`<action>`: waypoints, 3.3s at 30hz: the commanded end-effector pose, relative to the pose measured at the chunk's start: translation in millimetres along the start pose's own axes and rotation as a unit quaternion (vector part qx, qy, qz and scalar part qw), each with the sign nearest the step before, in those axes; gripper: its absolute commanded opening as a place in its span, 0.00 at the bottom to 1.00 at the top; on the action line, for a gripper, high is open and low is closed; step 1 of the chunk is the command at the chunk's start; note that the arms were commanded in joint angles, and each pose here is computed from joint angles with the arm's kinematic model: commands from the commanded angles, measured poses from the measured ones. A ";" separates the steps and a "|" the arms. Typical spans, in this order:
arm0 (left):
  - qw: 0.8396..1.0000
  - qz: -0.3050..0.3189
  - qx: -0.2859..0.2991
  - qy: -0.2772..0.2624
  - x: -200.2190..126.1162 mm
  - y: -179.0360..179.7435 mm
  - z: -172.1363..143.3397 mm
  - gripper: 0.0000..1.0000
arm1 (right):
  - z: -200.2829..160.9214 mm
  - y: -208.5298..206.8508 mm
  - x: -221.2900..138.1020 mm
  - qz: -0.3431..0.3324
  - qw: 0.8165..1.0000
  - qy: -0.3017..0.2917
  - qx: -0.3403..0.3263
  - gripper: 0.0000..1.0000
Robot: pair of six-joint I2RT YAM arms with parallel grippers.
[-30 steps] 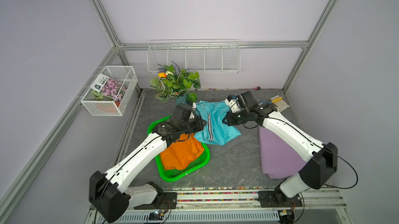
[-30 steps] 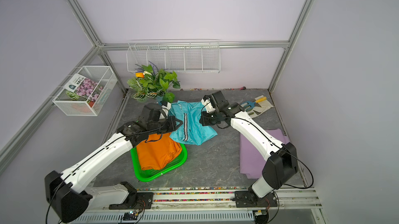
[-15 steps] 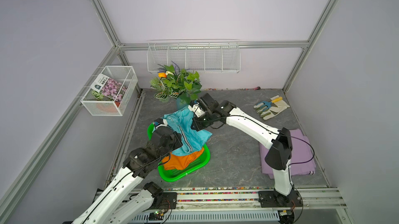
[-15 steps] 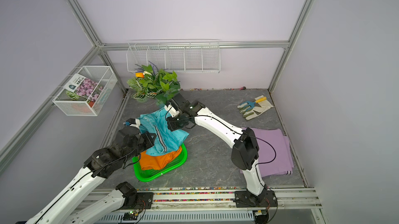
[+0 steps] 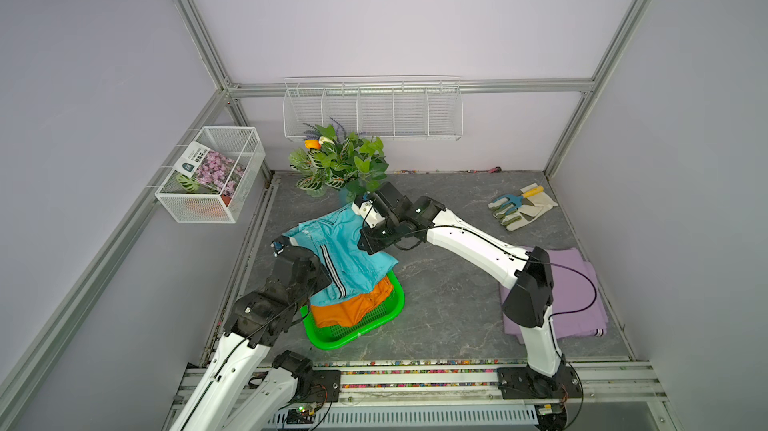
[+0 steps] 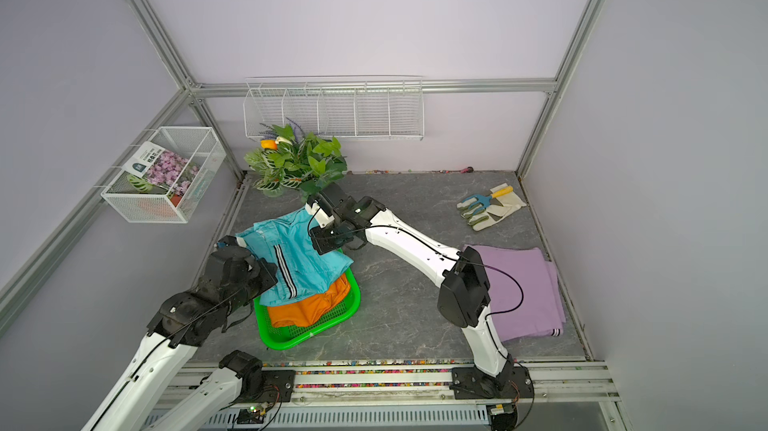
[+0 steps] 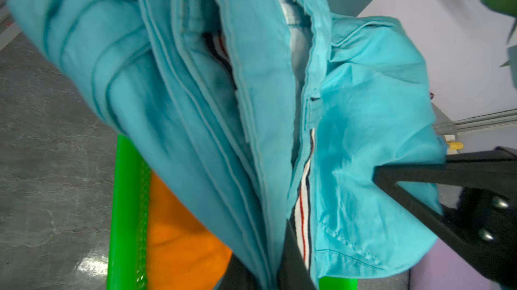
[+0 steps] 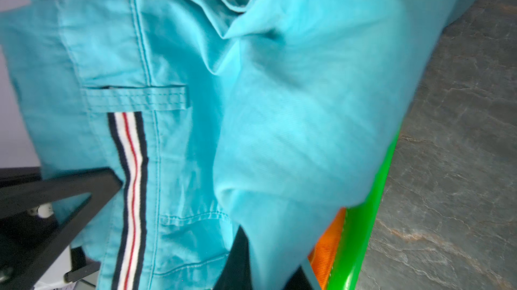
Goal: Put the folded long pants in the basket
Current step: Place the long pant in the basket, then move the long pant to the center of the board.
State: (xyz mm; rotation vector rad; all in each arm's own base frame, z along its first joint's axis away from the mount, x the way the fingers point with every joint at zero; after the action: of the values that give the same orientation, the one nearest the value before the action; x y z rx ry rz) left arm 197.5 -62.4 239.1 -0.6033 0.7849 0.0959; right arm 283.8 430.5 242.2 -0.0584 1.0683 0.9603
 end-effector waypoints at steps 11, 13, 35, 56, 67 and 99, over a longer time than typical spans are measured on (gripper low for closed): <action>1.000 -0.005 -0.011 0.005 15.9 8.7 3.3 0.00 | -4.7 35.5 14.3 0.017 0.999 0.017 -0.036 0.00; 0.999 0.003 -0.012 0.050 37.0 12.4 -12.6 0.00 | -13.0 27.2 25.8 0.002 0.999 0.037 -0.026 0.00; 0.975 0.124 0.012 0.184 124.7 57.9 -71.3 0.00 | -91.4 -71.1 115.1 -0.126 0.980 0.137 0.075 0.00; 0.995 0.080 0.043 0.044 64.9 3.2 16.6 0.52 | -7.2 -37.6 38.5 -0.014 0.999 0.015 0.041 0.47; 0.997 0.015 0.077 0.030 52.8 -24.8 32.1 0.57 | -14.6 -53.3 -1.1 -0.072 0.997 0.000 0.023 0.47; 0.877 -0.350 0.212 0.251 116.1 -281.9 -103.9 0.57 | -286.9 -310.1 -185.5 -0.420 0.781 0.023 0.462 0.74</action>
State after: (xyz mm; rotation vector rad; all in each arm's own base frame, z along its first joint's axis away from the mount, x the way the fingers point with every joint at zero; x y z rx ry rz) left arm 297.9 -362.2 217.0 -0.4310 1.0451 -0.8564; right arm 260.5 -3.2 114.2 0.2364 1.3280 -0.3784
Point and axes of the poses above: each gripper's point midway between its finger pads, its own x axis out along the fingers, its own y axis along the line the jaws close on, z = x × y, the point moved 4 cm from there along -x, back along the fingers, and after that the axes turned 3 degrees about -x, right-handed, at the moved point
